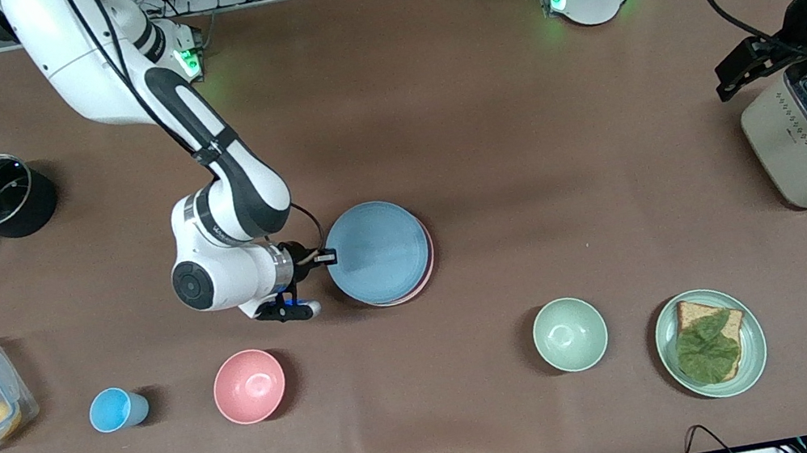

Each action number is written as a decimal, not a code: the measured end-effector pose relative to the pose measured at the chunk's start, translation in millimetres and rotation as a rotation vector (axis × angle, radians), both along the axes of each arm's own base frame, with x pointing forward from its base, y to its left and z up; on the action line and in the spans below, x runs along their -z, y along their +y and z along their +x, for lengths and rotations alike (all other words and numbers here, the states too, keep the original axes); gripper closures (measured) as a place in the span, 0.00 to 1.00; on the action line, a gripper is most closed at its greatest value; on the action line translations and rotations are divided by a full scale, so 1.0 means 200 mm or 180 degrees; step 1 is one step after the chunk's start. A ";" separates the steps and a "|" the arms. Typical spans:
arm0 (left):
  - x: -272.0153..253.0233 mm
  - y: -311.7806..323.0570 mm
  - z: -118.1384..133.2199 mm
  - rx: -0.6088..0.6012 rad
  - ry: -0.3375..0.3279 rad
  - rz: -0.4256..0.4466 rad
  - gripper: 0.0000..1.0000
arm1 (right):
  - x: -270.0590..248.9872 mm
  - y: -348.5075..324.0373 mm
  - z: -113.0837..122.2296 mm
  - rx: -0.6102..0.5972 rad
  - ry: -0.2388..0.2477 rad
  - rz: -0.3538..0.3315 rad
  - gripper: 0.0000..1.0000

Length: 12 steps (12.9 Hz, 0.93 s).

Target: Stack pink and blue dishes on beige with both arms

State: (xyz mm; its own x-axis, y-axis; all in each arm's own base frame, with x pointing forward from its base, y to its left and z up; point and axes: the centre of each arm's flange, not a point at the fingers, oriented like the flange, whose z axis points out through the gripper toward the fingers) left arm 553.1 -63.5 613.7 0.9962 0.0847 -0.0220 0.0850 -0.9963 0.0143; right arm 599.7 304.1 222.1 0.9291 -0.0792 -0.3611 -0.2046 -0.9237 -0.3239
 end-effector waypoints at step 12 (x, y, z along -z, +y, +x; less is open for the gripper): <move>0.05 0.02 0.06 -0.0024 -0.0035 -0.0011 0.00 | -0.11 -0.21 0.13 0.0161 -0.0029 -0.0050 0.10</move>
